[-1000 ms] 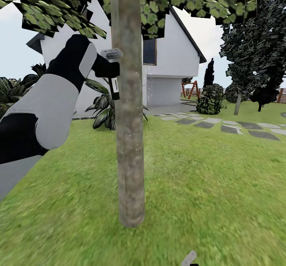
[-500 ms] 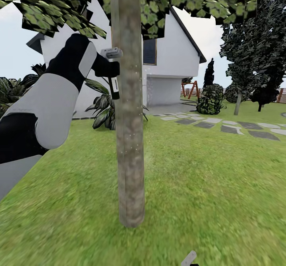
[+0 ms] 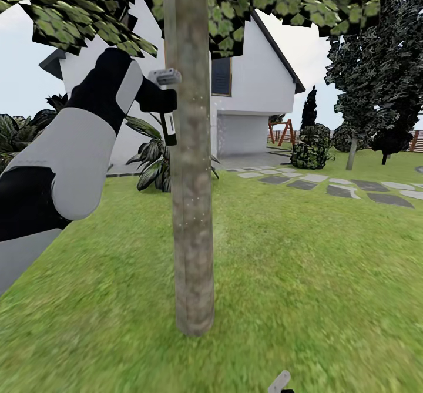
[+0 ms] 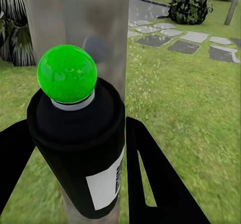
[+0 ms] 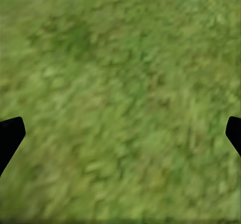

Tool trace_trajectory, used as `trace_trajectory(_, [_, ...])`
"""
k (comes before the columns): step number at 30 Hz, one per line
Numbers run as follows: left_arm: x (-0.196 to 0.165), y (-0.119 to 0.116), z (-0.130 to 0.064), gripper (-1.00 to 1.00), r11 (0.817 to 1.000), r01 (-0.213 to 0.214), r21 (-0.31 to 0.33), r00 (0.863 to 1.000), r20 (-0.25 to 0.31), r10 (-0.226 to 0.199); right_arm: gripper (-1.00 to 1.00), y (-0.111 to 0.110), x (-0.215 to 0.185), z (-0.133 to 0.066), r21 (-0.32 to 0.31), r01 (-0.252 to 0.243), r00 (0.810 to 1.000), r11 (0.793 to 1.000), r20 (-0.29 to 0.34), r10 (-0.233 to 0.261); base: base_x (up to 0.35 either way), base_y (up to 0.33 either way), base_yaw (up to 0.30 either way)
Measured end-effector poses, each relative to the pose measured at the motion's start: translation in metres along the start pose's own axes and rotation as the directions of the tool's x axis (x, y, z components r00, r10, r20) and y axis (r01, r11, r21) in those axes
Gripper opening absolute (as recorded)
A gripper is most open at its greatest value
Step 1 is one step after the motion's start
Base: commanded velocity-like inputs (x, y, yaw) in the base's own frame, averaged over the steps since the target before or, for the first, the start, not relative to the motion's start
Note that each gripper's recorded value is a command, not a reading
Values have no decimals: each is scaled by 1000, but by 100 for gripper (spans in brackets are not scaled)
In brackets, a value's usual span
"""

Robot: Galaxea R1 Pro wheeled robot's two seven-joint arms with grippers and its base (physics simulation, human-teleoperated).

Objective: In the garden, pick up the pesticide atomizer on the floor and spray pesticide onto both trees until each tree trunk is fully covered.

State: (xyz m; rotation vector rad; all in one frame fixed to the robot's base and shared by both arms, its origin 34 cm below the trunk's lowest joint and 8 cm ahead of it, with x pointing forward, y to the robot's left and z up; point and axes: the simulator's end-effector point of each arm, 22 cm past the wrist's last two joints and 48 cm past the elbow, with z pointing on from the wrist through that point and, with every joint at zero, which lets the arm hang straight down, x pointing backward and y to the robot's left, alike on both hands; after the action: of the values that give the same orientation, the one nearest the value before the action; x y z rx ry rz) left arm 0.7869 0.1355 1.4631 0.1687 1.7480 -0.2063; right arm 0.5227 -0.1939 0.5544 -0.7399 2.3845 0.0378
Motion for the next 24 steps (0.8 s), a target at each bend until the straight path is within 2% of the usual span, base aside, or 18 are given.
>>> trace_trajectory(3, [-8,-1,-5,-100,1000,-3,0,1000,13,3,100,0,0,0,0,0,1000,1000,0,0,0,0,0])
trace_trajectory(7, [-37,-6,-23,-100,1000,-14,0,998,58,14,100,0,0,0,0,0,1000,1000,0,0,0,0,0])
trace_trajectory(24, [-70,-11,-46,-100,1000,-27,-1,994,110,26,100,0,0,0,0,0,1000,1000,0,0,0,0,0])
